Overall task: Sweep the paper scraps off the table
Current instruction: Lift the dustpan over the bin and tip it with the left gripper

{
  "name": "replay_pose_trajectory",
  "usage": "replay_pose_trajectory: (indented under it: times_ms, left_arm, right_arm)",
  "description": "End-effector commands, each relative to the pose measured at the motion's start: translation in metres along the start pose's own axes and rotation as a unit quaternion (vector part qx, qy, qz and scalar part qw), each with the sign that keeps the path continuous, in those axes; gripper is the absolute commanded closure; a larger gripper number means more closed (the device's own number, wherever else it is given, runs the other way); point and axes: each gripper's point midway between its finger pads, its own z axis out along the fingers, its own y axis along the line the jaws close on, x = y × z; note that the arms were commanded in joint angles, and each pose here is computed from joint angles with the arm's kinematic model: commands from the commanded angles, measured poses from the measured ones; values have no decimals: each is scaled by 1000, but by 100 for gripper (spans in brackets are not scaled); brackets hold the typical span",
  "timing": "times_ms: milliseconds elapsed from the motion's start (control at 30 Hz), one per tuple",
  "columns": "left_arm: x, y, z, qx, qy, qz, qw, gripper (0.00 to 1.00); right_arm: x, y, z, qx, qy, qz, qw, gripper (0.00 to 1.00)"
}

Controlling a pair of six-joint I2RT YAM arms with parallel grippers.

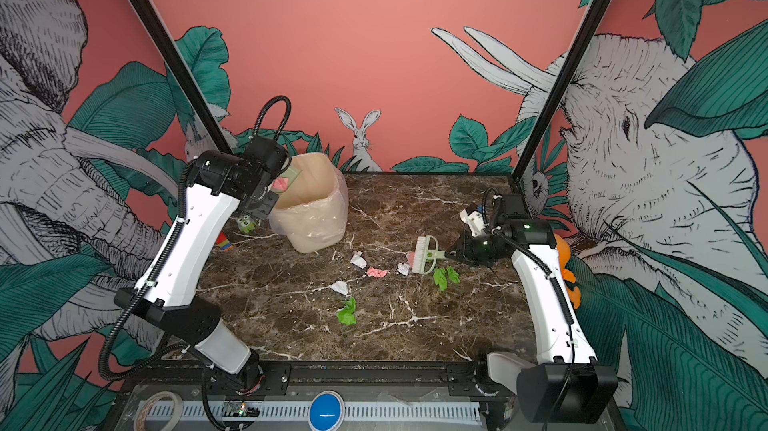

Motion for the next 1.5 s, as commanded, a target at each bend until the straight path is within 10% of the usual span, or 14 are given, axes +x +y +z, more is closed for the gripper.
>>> replay_pose_trajectory:
  times_ms: [0,433,1133,1467]
  left_arm:
    - [15,11,-8,-48,30,58,997,100]
    - [18,25,-14,-168,39,145,974,100]
    - [2,29,-33,-344,15,291,893,100]
    - [-6,27,-47,-256,-47,187,947,100]
  right_arm:
    - [-2,3,0,-11,-3,-6,1000,100]
    - [5,0,2,-10,1,-1,1000,100]
    - [12,2,0,-15,-2,0,1000,100]
    - [18,0,1,0,2,-8,1000,100]
